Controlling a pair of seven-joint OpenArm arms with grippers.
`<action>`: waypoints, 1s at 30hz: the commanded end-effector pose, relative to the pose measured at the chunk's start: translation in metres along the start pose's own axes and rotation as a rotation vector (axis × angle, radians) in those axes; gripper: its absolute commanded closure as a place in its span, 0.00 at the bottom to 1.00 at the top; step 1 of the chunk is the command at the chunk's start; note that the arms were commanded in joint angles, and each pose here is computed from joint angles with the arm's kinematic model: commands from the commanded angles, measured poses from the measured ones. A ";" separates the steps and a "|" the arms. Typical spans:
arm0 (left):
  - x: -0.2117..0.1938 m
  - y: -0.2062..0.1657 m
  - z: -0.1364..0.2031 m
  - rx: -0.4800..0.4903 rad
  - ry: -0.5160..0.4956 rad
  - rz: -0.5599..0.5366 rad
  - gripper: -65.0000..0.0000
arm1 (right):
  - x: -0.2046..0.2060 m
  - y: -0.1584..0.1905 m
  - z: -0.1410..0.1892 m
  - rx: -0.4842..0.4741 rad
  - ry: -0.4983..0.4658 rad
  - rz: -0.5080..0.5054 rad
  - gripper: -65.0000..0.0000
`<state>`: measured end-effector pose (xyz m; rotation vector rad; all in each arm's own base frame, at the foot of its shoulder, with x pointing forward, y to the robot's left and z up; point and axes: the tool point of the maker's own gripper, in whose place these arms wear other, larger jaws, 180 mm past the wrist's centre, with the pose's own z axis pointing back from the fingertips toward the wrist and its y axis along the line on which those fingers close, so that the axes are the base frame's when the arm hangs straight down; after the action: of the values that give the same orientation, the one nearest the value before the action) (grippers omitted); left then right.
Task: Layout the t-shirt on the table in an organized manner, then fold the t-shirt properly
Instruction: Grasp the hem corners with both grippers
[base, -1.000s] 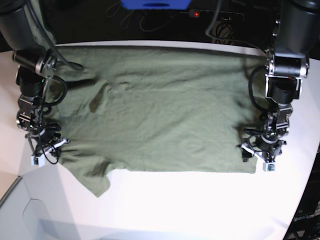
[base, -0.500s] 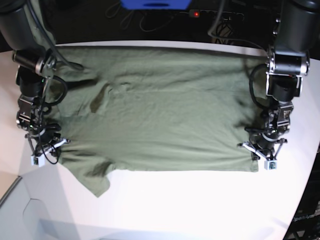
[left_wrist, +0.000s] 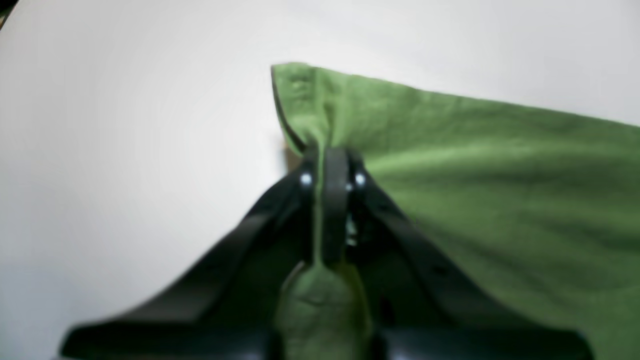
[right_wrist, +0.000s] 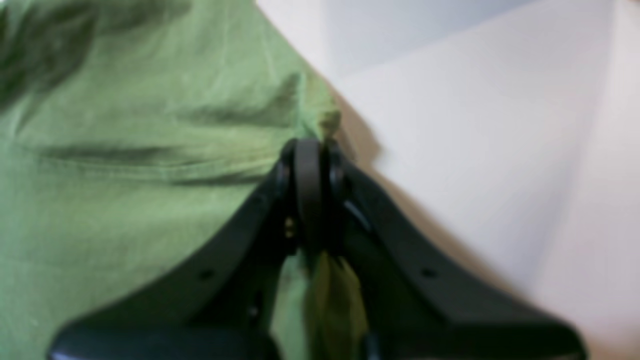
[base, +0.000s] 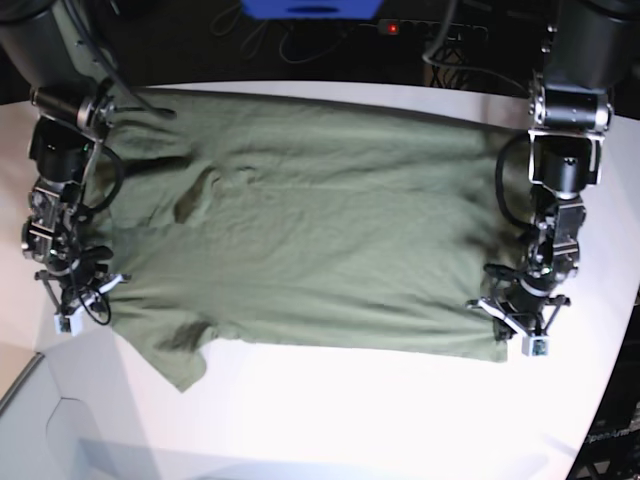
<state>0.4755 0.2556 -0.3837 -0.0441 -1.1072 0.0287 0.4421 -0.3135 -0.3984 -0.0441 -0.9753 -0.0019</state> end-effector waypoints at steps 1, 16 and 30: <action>0.031 0.015 0.004 0.028 -0.081 0.017 1.00 | 0.031 -0.012 0.004 -0.025 -0.080 0.008 1.00; 0.043 0.007 0.048 0.011 -0.143 -0.028 1.00 | 0.019 -0.021 0.028 -0.049 -0.125 0.010 1.00; 0.025 -0.010 0.071 -0.022 -0.150 -0.057 1.00 | 0.051 -0.016 0.081 -0.019 -0.332 -0.027 1.00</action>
<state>0.4110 0.2425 -0.3548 -0.0420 -1.1795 -0.0292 0.3932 -0.3162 -0.3374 -0.0309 -1.2238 -0.0317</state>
